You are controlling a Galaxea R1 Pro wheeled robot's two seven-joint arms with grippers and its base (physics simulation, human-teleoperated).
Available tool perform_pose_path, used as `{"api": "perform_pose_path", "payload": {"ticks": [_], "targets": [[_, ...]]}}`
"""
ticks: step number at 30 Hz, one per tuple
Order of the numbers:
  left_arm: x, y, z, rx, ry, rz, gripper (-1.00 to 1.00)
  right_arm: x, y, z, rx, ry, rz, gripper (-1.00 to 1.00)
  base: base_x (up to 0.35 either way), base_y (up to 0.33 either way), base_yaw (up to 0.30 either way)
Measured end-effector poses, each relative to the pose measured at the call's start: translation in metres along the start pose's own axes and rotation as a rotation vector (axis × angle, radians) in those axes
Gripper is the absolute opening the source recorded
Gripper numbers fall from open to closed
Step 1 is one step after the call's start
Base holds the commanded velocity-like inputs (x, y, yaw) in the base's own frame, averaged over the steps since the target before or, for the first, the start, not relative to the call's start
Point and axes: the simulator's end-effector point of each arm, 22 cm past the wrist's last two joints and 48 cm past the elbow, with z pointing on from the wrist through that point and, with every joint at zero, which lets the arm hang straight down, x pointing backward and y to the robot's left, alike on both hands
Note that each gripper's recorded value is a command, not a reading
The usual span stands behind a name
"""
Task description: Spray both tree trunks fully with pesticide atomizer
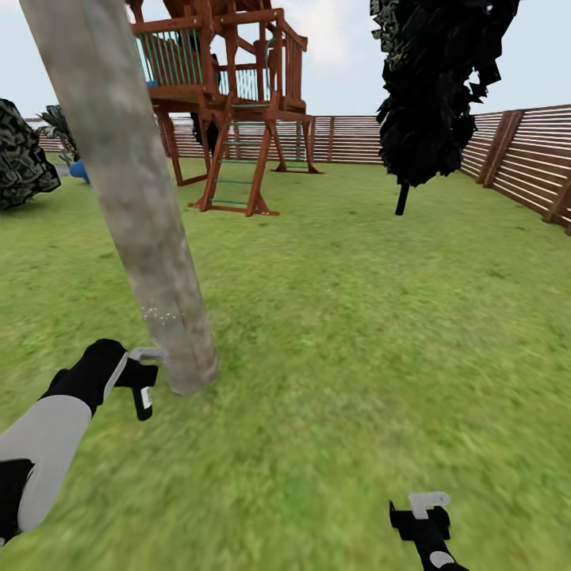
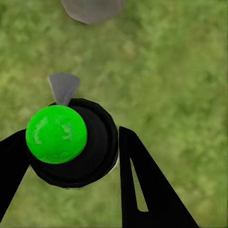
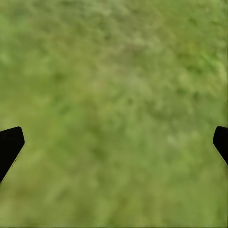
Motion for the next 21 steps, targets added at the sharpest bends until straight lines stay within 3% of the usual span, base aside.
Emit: {"api": "perform_pose_path", "payload": {"ticks": [2, 4, 9, 17, 21], "targets": [[0.007, 0.009, 0.002, -0.002, 0.007, -0.023, -1.0, 0.0, 0.0, 0.0, 0.0, 0.0, 0.0, 1.0, 0.147, -0.002, 0.038], [0.014, 0.003, 0.007, 0.013, 0.015, -0.033, -1.0, 0.0, 0.0, 0.0, 0.0, 0.001, 0.0, 1.0, 0.023, 0.0, 0.209], [0.026, -0.028, 0.019, 0.054, 0.009, -0.011, -1.0, 0.0, 0.0, 0.0, -0.001, 0.0, -0.001, 1.0, 0.009, 0.0, 0.228], [0.032, -0.029, 0.025, 0.048, -0.009, 0.011, -1.0, 0.0, -0.001, 0.0, 0.001, 0.0, -0.002, 1.0, 0.302, -0.002, 0.01], [0.032, -0.029, 0.025, 0.045, -0.01, 0.015, -1.0, 0.0, -0.001, 0.0, 0.001, 0.0, -0.001, 1.0, 0.162, -0.191, 0.0]]}}
